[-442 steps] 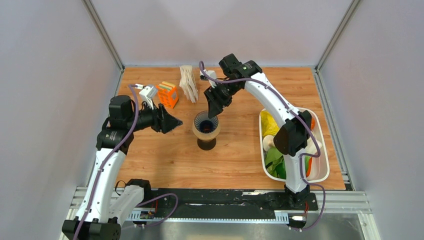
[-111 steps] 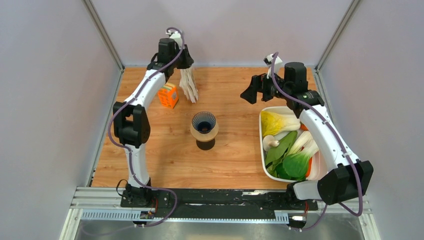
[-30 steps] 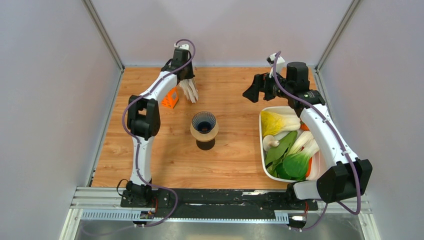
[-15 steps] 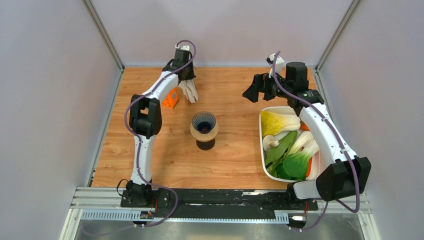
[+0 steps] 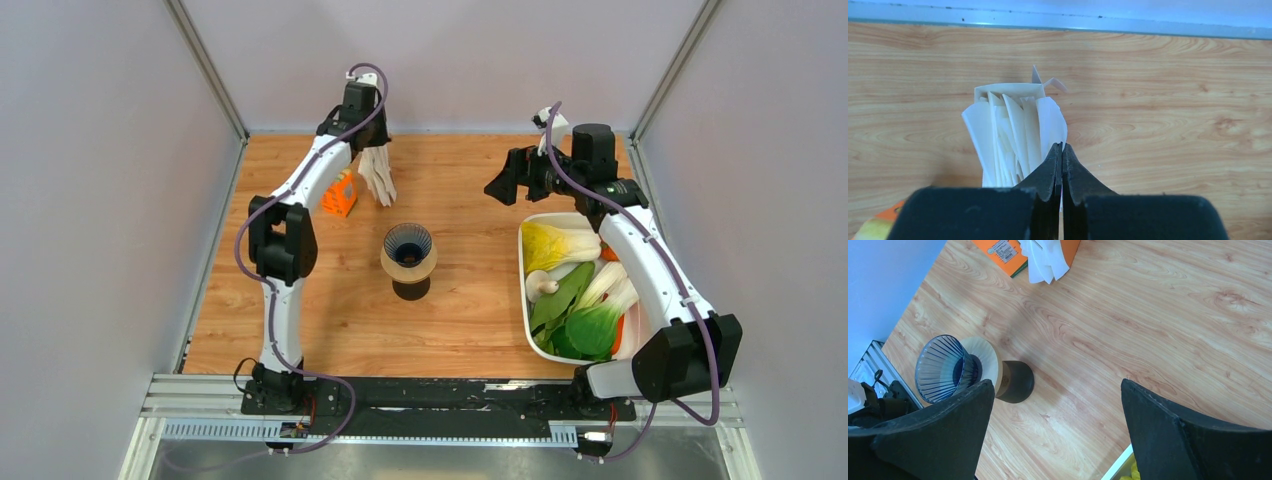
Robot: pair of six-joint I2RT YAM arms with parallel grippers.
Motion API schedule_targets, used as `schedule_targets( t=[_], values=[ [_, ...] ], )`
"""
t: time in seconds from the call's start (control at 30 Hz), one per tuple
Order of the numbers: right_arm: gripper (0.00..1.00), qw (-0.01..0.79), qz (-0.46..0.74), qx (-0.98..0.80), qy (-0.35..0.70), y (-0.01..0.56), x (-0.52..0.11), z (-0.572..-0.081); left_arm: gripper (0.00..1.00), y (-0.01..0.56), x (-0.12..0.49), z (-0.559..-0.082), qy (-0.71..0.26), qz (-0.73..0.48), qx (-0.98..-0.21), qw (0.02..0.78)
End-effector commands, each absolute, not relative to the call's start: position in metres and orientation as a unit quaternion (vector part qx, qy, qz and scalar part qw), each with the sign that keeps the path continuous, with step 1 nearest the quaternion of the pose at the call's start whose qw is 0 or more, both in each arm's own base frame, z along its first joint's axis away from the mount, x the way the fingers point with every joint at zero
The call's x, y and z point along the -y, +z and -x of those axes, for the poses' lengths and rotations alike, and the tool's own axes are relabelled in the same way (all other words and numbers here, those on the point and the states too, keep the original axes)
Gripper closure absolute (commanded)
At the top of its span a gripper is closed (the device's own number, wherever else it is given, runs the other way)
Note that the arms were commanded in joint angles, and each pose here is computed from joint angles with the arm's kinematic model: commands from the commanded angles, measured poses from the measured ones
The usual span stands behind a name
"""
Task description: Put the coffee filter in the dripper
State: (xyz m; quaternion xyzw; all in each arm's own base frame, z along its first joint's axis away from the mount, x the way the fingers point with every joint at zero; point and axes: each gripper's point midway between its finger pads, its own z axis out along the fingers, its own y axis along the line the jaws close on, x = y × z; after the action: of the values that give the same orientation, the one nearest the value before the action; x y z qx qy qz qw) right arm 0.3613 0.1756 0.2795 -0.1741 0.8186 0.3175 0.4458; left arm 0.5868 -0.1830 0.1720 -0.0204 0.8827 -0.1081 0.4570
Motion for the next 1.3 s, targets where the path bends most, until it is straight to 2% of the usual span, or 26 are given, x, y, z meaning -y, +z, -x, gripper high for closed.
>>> schedule_targets(
  t=[0.0, 0.33, 0.53, 0.7, 0.8, 0.93, 1.07, 1.13, 1.17, 1.2, 1.23, 1.27],
  values=[
    [0.0, 0.478, 0.185, -0.793, 0.329, 0.309, -0.178, -0.365, 1.0, 0.271, 0.186, -0.571, -0.137, 0.002, -0.841, 0.523],
    [0.0, 0.482, 0.194, -0.784, 0.338, 0.318, -0.181, -0.363, 1.0, 0.311, 0.184, -0.554, -0.14, -0.04, -0.823, 0.55],
    [0.0, 0.495, 0.227, -0.767, 0.338, 0.327, -0.182, -0.354, 1.0, 0.343, 0.213, -0.523, -0.22, -0.127, -0.786, 0.563],
    [0.0, 0.525, 0.269, -0.742, 0.317, 0.347, -0.178, -0.348, 1.0, 0.385, 0.24, -0.461, -0.29, -0.288, -0.719, 0.562],
    [0.0, 0.542, 0.295, -0.726, 0.303, 0.362, -0.176, -0.343, 1.0, 0.389, 0.255, -0.413, -0.343, -0.389, -0.667, 0.536],
    [0.0, 0.549, 0.312, -0.719, 0.289, 0.377, -0.17, -0.336, 1.0, 0.39, 0.258, -0.358, -0.359, -0.499, -0.59, 0.524],
    [0.0, 0.548, 0.296, -0.732, 0.277, 0.391, -0.151, -0.336, 1.0, 0.376, 0.251, -0.316, -0.297, -0.615, -0.532, 0.5],
    [0.0, 0.547, 0.283, -0.737, 0.279, 0.398, -0.143, -0.336, 1.0, 0.359, 0.248, -0.301, -0.211, -0.706, -0.466, 0.489],
    [0.0, 0.544, 0.276, -0.741, 0.281, 0.4, -0.141, -0.336, 1.0, 0.344, 0.236, -0.294, -0.167, -0.731, -0.473, 0.463],
    [0.0, 0.542, 0.271, -0.742, 0.286, 0.402, -0.14, -0.336, 1.0, 0.345, 0.242, -0.281, -0.123, -0.776, -0.412, 0.461],
    [0.0, 0.54, 0.267, -0.743, 0.293, 0.405, -0.141, -0.334, 1.0, 0.325, 0.231, -0.282, -0.076, -0.801, -0.413, 0.427],
    [0.0, 0.537, 0.266, -0.741, 0.303, 0.407, -0.143, -0.332, 1.0, 0.332, 0.235, -0.27, -0.031, -0.835, -0.343, 0.429]
  ],
)
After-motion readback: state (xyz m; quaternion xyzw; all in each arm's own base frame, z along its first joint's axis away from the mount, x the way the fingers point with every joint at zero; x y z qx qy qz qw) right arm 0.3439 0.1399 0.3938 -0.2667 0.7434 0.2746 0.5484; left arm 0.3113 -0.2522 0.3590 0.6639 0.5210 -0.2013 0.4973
